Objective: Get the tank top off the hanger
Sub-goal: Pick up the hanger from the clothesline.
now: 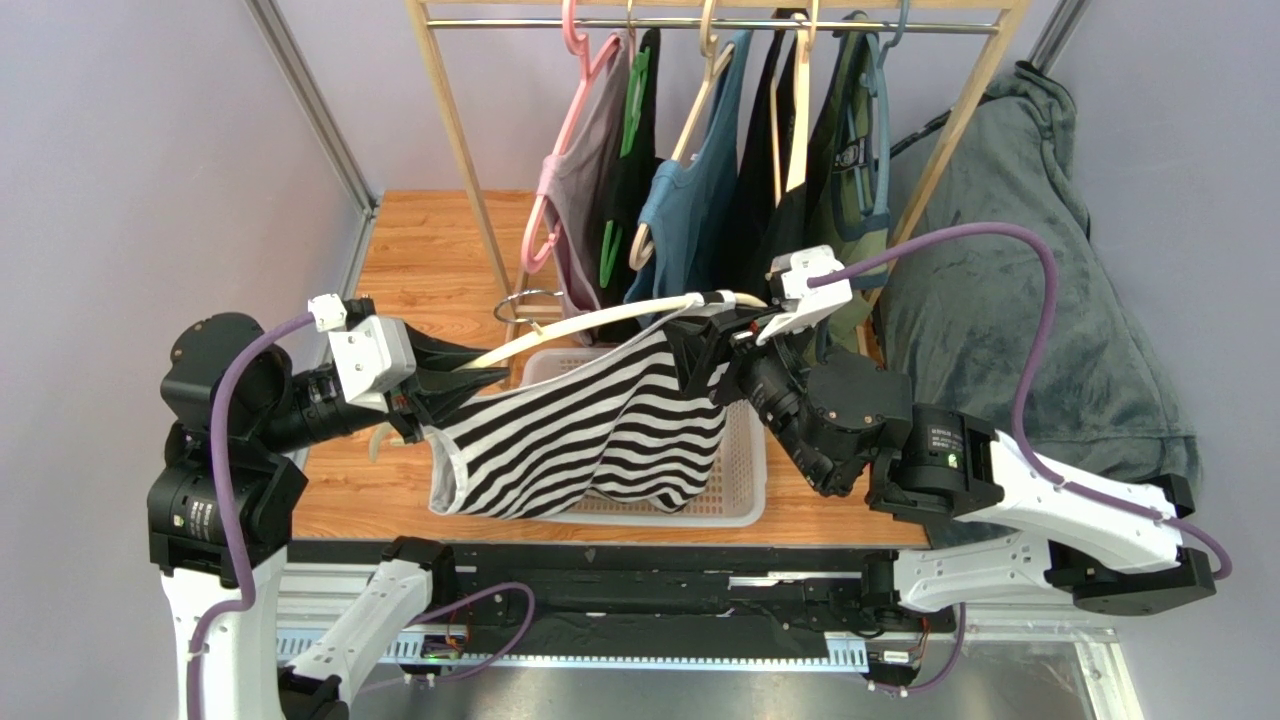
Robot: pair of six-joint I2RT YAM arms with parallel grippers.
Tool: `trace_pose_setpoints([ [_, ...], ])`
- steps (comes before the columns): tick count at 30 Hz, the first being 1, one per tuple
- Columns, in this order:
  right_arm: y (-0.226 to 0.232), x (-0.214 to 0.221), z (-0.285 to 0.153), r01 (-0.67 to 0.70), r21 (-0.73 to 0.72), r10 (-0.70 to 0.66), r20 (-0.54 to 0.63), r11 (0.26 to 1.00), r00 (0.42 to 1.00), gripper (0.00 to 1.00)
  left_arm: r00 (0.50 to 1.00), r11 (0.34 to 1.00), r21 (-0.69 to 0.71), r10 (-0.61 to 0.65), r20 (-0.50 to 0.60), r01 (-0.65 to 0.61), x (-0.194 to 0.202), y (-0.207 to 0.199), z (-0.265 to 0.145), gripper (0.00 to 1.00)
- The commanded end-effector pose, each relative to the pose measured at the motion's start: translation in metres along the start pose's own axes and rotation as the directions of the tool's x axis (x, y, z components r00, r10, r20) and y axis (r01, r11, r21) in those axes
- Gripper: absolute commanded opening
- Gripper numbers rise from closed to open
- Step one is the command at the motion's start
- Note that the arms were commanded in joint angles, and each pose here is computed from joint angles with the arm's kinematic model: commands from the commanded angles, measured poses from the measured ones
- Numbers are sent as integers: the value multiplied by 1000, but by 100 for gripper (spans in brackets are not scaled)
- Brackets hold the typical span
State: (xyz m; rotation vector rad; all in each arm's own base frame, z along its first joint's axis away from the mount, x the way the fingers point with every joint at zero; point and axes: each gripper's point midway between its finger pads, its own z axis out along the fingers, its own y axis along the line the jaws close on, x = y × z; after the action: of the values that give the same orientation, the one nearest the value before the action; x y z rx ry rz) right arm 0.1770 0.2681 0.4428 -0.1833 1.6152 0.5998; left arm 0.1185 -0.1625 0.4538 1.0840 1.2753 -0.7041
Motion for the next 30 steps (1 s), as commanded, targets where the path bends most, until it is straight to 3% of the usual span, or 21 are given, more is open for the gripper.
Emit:
trace_pose_setpoints([
  [1, 21, -17, 3, -68, -73, 71, 29, 995, 997, 58, 999, 999, 19, 34, 22, -35, -5, -2, 1, 3],
  [10, 29, -18, 2, -93, -102, 95, 9, 990, 995, 19, 999, 999, 3, 46, 11, -47, -1, 1, 1, 3],
  [16, 17, -20, -8, -124, -88, 124, -8, 988, 992, 4, 997, 997, -30, 72, -20, -73, 12, 9, 1, 3],
  [30, -58, -45, -27, -210, 23, 209, 66, 977, 976, 0, 994, 995, -31, 93, -60, -95, 23, -2, -8, 3],
])
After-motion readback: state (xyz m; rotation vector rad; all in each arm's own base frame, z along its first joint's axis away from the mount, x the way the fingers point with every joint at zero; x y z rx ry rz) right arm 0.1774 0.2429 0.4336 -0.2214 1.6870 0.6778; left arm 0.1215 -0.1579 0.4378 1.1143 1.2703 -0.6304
